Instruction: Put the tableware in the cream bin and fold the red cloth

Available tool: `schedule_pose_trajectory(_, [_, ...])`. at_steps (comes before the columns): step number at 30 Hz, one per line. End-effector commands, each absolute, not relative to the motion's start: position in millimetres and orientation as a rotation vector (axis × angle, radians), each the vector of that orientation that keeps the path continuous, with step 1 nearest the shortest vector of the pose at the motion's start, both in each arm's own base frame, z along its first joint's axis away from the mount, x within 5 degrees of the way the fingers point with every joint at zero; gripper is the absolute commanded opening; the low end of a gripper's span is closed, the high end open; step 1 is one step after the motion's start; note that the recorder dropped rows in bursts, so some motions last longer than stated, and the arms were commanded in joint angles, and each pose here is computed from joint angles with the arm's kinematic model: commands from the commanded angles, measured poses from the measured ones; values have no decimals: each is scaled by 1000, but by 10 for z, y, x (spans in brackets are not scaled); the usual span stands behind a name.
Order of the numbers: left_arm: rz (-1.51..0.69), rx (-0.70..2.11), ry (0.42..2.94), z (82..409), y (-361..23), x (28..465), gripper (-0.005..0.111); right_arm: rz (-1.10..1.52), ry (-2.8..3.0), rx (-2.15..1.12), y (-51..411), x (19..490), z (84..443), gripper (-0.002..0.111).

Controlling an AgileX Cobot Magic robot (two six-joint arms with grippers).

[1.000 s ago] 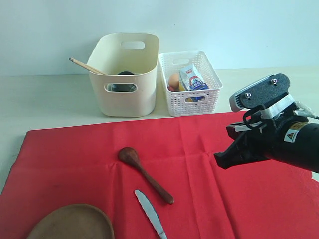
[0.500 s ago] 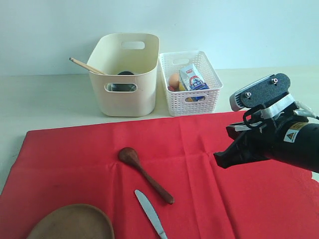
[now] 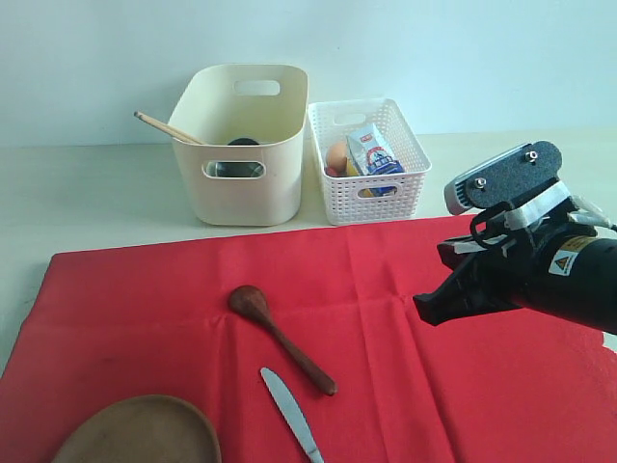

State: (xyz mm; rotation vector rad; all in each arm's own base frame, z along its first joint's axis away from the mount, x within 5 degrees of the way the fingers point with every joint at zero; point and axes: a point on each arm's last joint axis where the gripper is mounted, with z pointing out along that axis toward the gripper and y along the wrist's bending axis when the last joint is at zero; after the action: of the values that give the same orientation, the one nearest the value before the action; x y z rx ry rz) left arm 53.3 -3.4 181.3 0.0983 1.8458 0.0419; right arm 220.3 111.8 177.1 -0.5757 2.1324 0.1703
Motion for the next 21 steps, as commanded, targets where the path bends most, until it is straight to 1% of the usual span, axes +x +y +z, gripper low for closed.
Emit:
schedule_pose_trajectory(1, [46, 101, 1835, 1813, -32, 532, 0, 170, 2117, -564, 1104, 2197, 1786, 0])
schedule_pose_trajectory(21, [46, 101, 1835, 1813, -32, 532, 0, 173, 2124, -556, 1103, 2195, 1784, 0])
